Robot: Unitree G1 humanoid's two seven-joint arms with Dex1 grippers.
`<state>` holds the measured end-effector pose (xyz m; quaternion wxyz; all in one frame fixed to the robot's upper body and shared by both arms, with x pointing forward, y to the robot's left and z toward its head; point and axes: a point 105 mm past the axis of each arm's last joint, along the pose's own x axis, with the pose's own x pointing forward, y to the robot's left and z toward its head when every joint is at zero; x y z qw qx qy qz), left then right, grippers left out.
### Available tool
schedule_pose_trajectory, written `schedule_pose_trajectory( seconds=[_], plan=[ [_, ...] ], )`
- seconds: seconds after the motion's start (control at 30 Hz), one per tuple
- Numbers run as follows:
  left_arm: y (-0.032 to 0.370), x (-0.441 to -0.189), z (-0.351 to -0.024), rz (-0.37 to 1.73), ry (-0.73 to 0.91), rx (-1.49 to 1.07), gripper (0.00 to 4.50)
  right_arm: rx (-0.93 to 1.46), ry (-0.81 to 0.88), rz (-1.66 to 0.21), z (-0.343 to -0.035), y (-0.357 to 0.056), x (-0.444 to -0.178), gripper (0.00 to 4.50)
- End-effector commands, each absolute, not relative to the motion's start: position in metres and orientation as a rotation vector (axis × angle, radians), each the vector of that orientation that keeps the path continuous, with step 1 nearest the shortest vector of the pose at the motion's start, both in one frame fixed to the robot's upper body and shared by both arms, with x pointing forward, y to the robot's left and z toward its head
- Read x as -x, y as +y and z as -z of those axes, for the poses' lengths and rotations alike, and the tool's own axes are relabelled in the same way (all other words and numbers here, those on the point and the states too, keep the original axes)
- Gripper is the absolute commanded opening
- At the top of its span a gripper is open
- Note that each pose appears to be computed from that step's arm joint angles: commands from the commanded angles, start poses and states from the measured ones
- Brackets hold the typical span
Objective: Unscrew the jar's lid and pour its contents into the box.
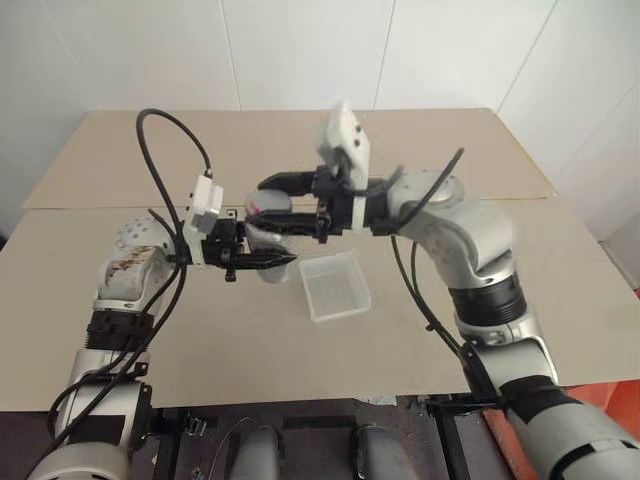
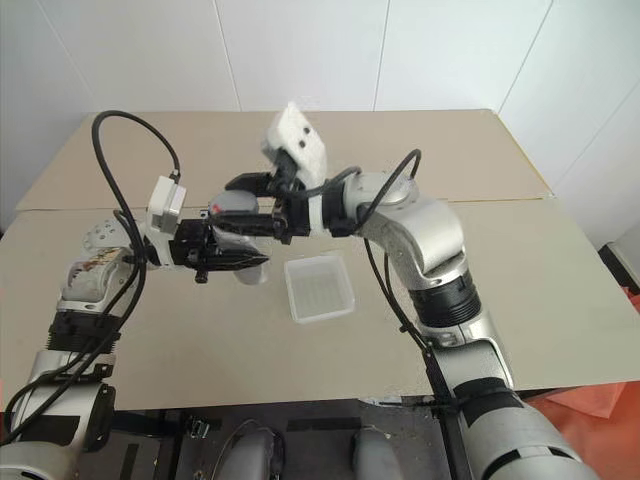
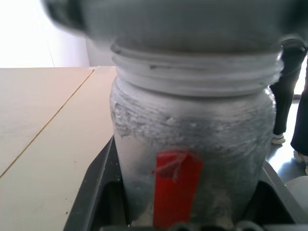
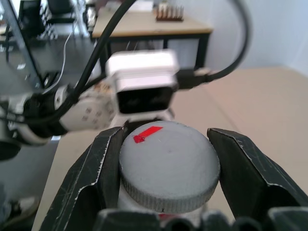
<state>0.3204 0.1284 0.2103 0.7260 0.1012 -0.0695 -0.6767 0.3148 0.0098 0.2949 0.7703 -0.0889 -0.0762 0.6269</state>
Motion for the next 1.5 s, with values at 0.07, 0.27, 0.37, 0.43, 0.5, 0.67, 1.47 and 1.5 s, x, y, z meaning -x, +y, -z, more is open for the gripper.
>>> schedule_pose_trajectory(
  seconds=[0.07, 0.27, 0.37, 0.43, 0.5, 0.67, 1.47, 1.5],
  plan=[
    [0.136, -0.324, -0.211, 1.456, -0.160, -0.274, 1.93, 0.202, -0.242, -1.186, -0.315, -0.031, -0.331, 2.72],
    [0.135, -0.338, -0.218, 1.356, -0.212, -0.329, 1.93, 0.212, -0.108, -0.820, -0.246, -0.115, -0.363, 2.72],
    [0.132, -0.340, -0.220, 1.351, -0.226, -0.341, 1.93, 0.258, -0.008, -0.681, -0.202, -0.146, -0.366, 2.72],
    [0.128, -0.340, -0.219, 1.351, -0.230, -0.347, 1.93, 0.267, 0.070, -0.619, -0.174, -0.159, -0.366, 2.72],
    [0.125, -0.341, -0.218, 1.350, -0.233, -0.357, 1.93, 0.289, 0.125, -0.583, -0.154, -0.163, -0.365, 2.72],
    [0.118, -0.348, -0.218, 1.316, -0.249, -0.417, 1.93, 0.352, 0.188, -0.589, -0.133, -0.162, -0.358, 3.88],
    [0.041, -0.387, -0.238, 0.496, -1.446, -2.186, 1.93, 0.209, 0.237, -1.175, -0.236, -0.120, -0.290, 4.47],
    [0.038, -0.388, -0.231, 0.481, -1.497, -2.218, 1.93, 0.204, 0.222, -1.181, -0.238, -0.118, -0.289, 4.47]
  ],
)
